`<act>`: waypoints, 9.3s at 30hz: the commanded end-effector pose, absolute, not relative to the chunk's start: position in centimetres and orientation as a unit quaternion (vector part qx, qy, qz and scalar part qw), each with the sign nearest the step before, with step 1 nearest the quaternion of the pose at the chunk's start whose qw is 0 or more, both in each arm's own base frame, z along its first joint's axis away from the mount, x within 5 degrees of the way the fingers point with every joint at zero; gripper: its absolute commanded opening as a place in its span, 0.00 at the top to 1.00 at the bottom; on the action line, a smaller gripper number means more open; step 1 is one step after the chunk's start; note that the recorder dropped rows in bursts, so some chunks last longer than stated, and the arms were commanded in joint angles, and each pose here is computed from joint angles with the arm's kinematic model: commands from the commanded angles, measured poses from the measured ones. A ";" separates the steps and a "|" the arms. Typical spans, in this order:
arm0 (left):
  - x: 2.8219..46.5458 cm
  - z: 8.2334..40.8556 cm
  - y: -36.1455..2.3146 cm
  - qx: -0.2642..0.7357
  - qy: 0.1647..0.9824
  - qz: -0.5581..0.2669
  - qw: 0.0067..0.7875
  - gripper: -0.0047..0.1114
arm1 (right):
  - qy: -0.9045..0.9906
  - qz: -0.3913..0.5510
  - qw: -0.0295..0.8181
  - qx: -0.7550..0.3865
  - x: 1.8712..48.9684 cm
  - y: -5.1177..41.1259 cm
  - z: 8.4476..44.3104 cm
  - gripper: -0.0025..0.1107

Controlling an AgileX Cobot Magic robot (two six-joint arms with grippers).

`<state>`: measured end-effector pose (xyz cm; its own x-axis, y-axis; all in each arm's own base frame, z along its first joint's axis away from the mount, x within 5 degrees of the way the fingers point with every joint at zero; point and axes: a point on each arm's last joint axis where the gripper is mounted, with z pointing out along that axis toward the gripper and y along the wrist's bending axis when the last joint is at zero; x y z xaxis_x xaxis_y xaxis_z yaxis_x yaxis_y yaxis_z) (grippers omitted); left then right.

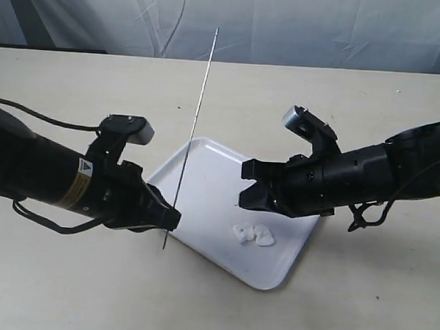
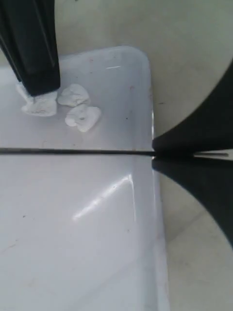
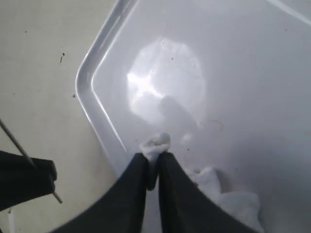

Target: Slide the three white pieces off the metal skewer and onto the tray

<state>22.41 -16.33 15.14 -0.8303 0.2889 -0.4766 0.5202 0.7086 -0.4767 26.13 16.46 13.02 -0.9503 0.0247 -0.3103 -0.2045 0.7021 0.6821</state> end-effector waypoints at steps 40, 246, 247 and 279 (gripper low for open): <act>22.6 11.2 -17.3 0.200 0.920 -0.323 0.098 0.90 | 0.785 0.531 0.286 -0.142 22.0 16.3 26.8 0.61; 5.5 19.2 0.5 -0.026 0.756 0.041 0.653 0.71 | 0.780 0.002 0.626 0.005 5.4 0.0 18.6 0.98; 5.5 19.2 0.5 -0.026 0.756 0.041 0.653 0.71 | 0.780 0.002 0.626 0.005 5.4 0.0 18.6 0.98; 5.5 19.2 0.5 -0.027 0.756 0.040 0.652 0.71 | 0.779 0.002 0.627 0.005 5.4 0.0 18.6 0.98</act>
